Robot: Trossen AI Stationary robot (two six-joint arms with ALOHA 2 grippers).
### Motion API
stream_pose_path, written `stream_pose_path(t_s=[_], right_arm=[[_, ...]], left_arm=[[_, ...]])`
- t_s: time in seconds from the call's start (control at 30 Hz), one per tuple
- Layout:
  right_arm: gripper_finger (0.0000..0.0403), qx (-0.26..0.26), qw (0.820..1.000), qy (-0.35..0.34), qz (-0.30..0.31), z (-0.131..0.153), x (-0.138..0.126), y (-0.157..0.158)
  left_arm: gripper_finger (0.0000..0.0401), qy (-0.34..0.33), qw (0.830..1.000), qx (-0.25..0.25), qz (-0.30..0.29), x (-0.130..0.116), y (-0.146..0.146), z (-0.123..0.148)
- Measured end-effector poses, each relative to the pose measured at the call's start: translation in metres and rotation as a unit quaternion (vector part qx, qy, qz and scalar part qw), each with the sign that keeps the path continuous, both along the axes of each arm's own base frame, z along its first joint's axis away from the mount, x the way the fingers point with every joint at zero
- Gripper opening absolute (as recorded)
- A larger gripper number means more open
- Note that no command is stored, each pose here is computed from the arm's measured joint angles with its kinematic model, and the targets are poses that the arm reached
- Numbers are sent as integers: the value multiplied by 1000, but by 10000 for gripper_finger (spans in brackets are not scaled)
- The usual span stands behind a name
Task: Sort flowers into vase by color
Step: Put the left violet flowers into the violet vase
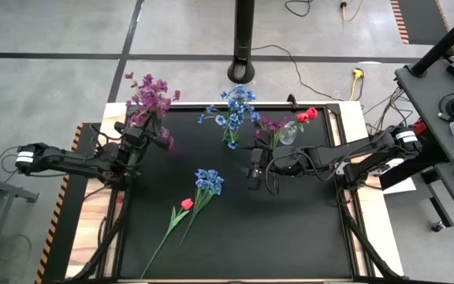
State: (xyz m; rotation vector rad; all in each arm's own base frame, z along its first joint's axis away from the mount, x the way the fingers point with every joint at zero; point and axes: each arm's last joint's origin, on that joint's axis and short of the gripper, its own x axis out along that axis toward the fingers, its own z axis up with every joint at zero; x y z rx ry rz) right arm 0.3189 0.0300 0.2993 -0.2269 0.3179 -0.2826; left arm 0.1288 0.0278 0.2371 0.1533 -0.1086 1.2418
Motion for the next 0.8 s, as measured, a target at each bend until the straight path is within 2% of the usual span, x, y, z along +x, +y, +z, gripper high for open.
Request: stream_pose_path(t_s=[0.27,0.8], right_arm=[[274,1,1000,2,0,-2,0,0],[274,1,1000,2,0,-2,0,0]], left_arm=[[9,-12,999,-27,39,0,1,-3],[9,-1,998,-49,36,11,1,-19]])
